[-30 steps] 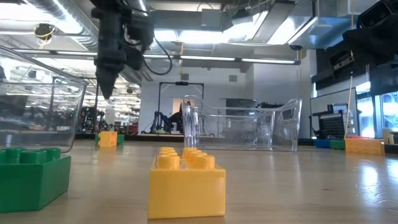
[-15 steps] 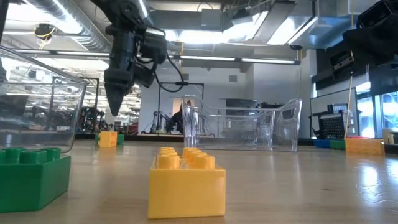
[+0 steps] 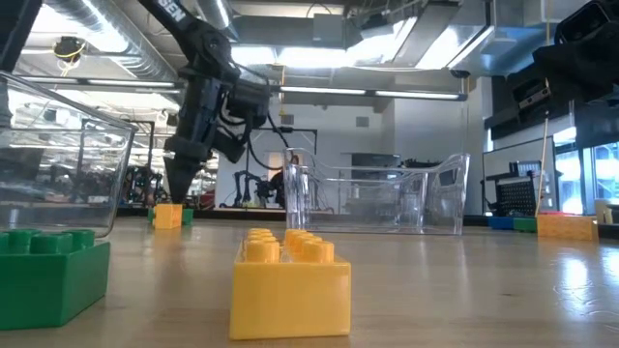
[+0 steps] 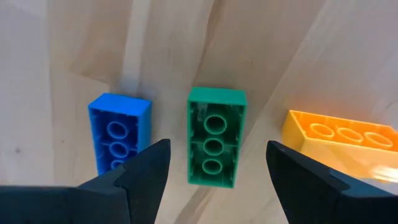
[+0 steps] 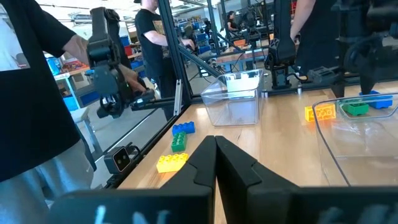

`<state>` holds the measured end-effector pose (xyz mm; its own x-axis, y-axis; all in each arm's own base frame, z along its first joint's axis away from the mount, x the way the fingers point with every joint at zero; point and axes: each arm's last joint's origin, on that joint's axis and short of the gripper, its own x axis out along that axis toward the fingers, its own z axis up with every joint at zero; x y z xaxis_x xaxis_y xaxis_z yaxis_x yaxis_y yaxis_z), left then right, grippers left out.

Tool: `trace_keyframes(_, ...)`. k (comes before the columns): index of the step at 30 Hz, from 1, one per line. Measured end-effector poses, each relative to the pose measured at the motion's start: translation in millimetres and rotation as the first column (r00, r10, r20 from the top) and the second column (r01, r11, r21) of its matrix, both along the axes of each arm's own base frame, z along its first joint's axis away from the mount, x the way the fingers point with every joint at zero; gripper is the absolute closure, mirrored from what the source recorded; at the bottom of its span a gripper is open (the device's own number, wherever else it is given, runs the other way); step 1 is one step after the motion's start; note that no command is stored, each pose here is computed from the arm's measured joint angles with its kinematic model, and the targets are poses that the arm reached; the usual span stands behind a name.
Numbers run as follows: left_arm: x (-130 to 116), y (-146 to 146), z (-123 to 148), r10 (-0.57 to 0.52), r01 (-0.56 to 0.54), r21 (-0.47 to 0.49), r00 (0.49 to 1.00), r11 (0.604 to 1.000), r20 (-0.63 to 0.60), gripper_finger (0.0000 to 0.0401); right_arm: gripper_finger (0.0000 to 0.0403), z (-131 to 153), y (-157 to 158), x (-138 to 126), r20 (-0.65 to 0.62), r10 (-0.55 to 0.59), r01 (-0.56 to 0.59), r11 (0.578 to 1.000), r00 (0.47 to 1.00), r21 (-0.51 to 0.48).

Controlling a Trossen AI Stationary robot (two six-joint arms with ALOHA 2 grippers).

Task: Sort & place blocks by color
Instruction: Put the top left green game piece into the top transparent bin

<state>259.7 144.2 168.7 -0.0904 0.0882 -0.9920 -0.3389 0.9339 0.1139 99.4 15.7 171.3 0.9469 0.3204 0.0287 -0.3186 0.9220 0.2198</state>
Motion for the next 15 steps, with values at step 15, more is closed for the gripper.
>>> trace_keyframes(15,3.7,4.4,-12.1,0.001,-0.001,-0.01,1.0,1.0,-0.009,0.0142,0.0391,0.0,0.0,0.0,0.0,0.0,0.0,1.0,1.0,0.0)
